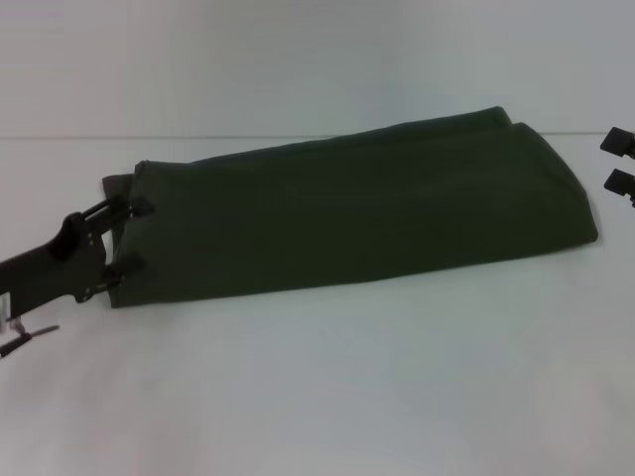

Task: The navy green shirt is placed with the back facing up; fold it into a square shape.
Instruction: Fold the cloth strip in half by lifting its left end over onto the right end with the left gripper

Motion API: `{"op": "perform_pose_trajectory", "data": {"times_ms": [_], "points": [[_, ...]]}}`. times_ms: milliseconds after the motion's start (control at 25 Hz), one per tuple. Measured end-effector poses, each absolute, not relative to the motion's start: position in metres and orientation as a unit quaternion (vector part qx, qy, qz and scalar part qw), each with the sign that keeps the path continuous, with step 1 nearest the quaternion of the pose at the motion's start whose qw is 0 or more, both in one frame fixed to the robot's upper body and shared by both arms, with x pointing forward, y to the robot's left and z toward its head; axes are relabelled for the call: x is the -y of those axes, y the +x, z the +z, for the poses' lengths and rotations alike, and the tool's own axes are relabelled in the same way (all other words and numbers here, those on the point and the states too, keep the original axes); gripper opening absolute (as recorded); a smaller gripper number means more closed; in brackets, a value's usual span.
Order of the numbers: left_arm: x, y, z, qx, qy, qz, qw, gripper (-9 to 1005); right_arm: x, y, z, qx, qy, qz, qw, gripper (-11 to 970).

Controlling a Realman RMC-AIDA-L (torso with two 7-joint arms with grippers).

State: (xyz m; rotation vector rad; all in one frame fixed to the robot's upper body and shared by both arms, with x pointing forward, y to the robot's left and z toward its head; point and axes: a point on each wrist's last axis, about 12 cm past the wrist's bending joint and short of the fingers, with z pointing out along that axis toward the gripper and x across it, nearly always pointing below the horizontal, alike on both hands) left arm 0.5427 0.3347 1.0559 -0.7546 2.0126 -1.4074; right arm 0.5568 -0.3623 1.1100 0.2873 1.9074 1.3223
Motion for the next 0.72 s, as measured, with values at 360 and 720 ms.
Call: {"op": "perform_pose_trajectory", "data": {"times_ms": [360,720], "points": [[-0.343,0.532,1.029,-0.777,-0.327,-0.466,0.269,923,0.363,0.557,1.110,-0.749,0.113,0.520,0.394,930],[-0.372,0.503,1.042,-0.762,-0.331,-0.495,0.252,923,0.366,0.554,1.109,-0.744,0.123,0.524,0.396,930]]}}
